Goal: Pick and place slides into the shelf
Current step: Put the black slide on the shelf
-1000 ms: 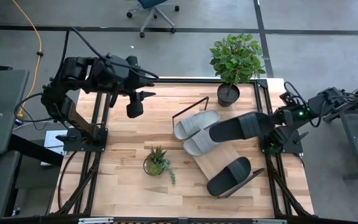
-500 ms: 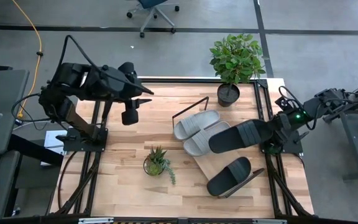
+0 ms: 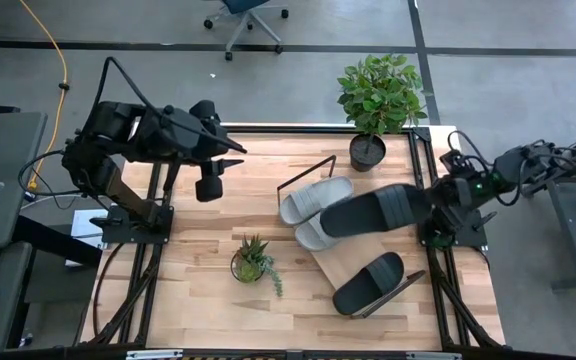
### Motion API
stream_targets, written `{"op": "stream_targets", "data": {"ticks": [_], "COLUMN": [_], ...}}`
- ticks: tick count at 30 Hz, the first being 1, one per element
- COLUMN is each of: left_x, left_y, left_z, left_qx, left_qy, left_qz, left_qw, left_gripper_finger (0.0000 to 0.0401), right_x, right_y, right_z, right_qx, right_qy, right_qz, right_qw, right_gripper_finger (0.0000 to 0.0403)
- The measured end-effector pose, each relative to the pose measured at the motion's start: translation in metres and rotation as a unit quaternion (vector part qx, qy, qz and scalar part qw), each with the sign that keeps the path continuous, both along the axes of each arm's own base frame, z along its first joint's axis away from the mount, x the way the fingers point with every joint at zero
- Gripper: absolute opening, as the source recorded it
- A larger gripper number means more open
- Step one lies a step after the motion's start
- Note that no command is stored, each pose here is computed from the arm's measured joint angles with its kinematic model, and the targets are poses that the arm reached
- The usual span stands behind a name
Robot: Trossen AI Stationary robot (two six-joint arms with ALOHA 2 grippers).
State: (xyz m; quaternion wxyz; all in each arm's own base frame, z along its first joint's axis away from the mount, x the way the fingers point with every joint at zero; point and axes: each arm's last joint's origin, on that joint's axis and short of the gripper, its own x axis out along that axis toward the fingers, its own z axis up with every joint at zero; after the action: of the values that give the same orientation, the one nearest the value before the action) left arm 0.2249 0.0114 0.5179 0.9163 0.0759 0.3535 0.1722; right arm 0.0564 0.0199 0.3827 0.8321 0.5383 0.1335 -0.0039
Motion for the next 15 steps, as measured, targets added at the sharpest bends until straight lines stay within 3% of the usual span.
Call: {"op": "stream_targets", "data": {"ticks": [8, 15], "left_x": [0.000, 0.000], "left_y": [0.000, 0.000], "left_z": [0.000, 0.000], "left_qx": [0.000, -0.001], "left_qy": [0.000, -0.001], "left_qz": [0.000, 0.001], "left_qw": [1.000, 1.000], "left_gripper_finger": [0.0127, 0.0127], "right_x": [0.011, 0.022], "right_y": [0.011, 0.013], "right_z": [0.001, 0.009], "right_qx": [0.015, 0.031], "right_qy": [0.012, -0.017], "right_qz": [0.068, 0.106], "right_qw": [0.998, 0.994], "right_gripper_finger": [0.0007, 0.0007]}}
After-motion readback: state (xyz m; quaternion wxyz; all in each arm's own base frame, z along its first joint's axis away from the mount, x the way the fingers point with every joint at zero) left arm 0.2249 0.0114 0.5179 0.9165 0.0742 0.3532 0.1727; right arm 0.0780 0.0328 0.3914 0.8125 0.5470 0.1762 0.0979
